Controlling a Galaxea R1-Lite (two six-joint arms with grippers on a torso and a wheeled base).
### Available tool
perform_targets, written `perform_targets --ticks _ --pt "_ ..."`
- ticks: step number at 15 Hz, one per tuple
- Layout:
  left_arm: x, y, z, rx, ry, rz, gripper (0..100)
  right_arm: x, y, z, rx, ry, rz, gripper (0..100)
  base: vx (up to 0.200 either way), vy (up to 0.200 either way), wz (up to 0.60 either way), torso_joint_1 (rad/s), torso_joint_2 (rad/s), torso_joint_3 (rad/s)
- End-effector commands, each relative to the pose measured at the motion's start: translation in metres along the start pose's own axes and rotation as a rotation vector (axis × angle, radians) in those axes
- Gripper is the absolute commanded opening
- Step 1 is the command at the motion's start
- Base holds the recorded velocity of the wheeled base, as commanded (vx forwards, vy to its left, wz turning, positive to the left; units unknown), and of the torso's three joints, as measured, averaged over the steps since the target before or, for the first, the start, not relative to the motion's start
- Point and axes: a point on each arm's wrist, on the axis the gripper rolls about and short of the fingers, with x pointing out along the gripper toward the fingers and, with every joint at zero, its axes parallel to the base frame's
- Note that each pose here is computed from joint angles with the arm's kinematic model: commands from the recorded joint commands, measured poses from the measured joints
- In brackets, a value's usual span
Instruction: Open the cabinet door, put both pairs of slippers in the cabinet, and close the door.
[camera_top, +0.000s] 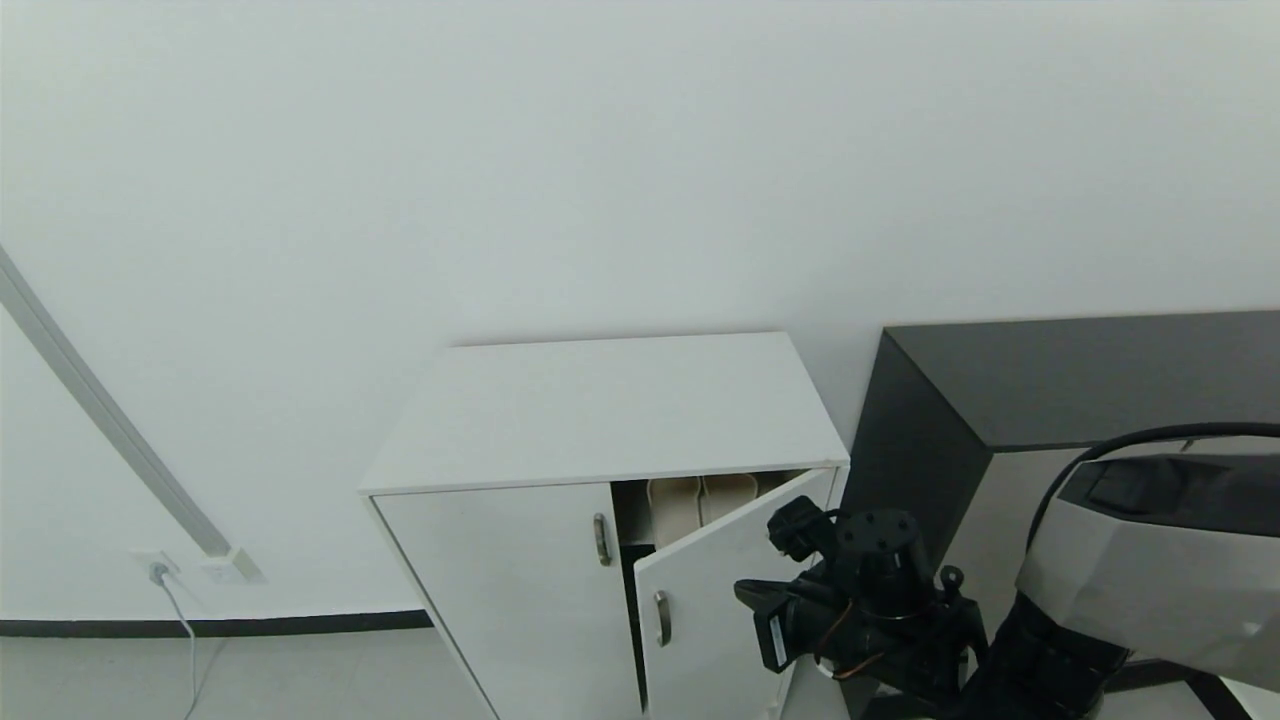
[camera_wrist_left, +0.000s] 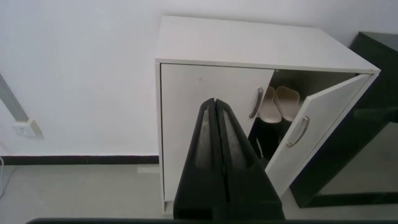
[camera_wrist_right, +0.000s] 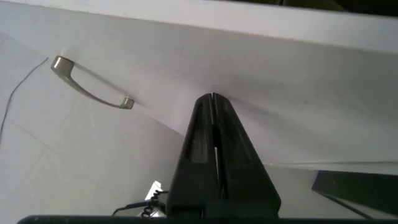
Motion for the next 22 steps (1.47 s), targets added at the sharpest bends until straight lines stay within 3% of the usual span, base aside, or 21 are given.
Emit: perform_targets --ticks 1,13,22 --pt "0.000 0.000 0.000 -0.001 0.001 0.001 0 0.011 -0.004 -0.005 0.003 0.009 -0.007 0 0.000 0.000 0.00 0.000 0.00 0.000" --pt "0.000 0.000 0.000 0.001 0.001 -0.001 0 0.060 -0.032 -0.006 0.025 -0.008 -0.062 0 0.000 0.000 0.00 0.000 0.00 0.000" --pt "0.000 0.000 0.000 0.001 0.001 -0.001 0 0.083 -0.055 0.021 0.043 -0.010 -0.108 0 0.000 0.000 0.00 0.000 0.00 0.000"
